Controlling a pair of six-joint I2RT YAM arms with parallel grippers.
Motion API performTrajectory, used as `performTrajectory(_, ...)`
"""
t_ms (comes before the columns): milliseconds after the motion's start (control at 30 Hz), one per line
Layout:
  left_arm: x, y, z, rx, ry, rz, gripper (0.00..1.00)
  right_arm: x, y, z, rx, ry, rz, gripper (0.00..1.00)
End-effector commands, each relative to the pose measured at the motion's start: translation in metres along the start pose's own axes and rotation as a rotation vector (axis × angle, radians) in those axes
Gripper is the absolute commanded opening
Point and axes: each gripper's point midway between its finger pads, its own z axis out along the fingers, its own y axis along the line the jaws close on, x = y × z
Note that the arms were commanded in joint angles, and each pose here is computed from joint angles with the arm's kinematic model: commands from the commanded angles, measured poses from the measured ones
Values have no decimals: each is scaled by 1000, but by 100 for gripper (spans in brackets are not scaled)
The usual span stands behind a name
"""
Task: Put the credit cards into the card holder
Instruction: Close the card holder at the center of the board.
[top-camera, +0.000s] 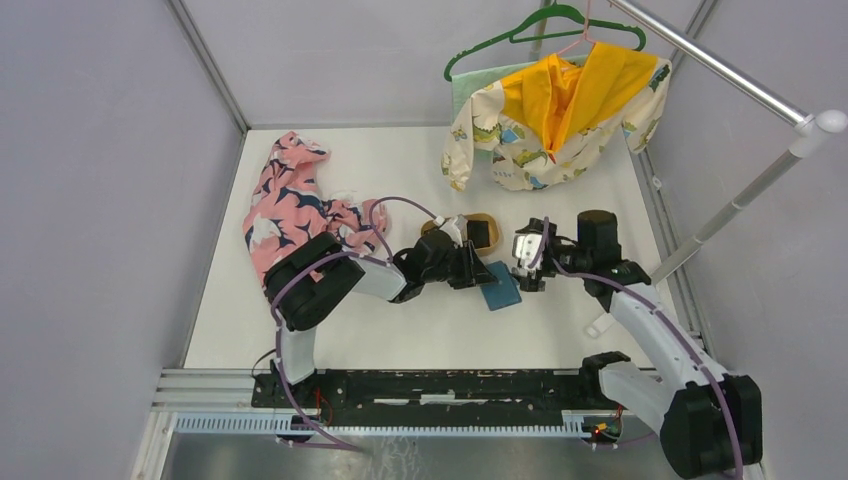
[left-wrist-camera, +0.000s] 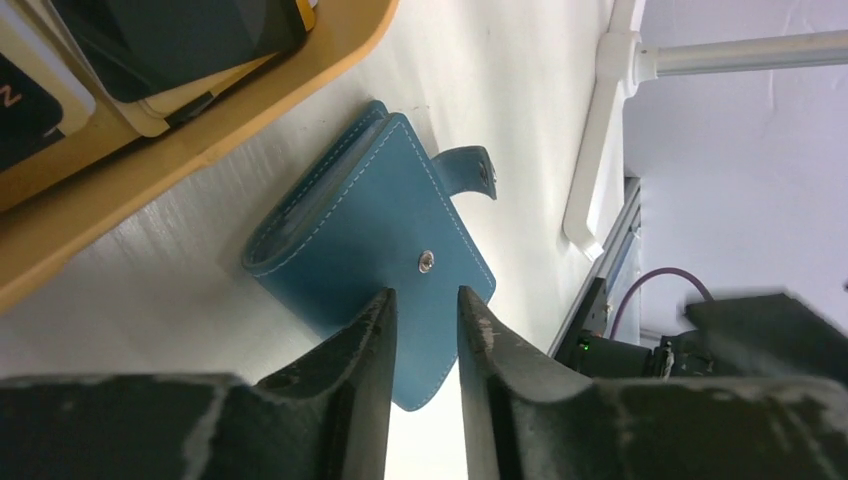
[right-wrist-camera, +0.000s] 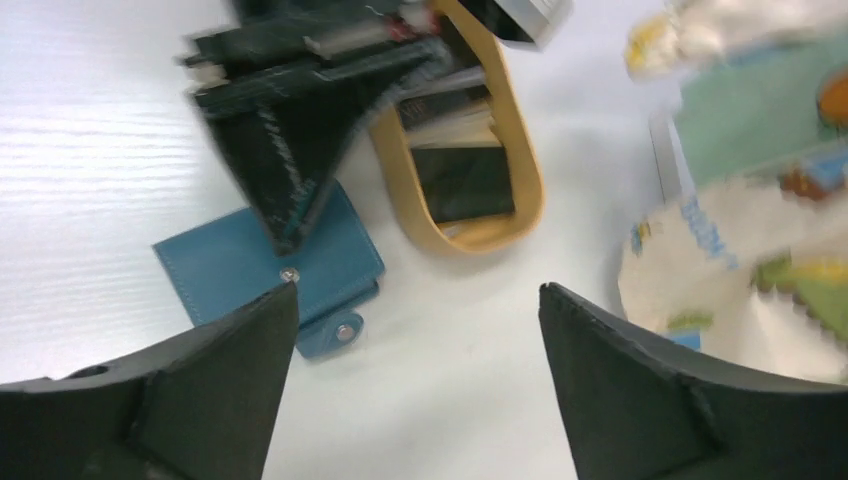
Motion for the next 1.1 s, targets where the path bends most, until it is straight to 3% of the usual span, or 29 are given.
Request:
performTrajectory(0, -1, 15, 10, -74, 4, 62, 32, -18, 40, 10, -230, -189, -186, 98)
performTrajectory(133, -1, 23, 10, -115, -1, 66, 29, -7, 52, 12, -301, -164, -183, 98)
performTrajectory(333, 0, 26, 9, -142, 0, 77, 29, 12, 33, 16, -148, -71, -170, 98)
performTrajectory(500, -2, 25, 9, -154, -12, 85, 29, 26, 13, 20, -90, 34, -27, 82)
performTrajectory(600, -3, 25, 10, -163, -19, 90, 29, 40, 1, 19, -26, 144, 22, 80)
performTrajectory(900, -3, 21, 12, -175, -36, 88, 27, 50, 15, 32, -82, 239, 57, 75)
performTrajectory(1067, -2, 19, 12, -179, -43, 83, 26, 62, 7, 33, -38, 319, 87, 67)
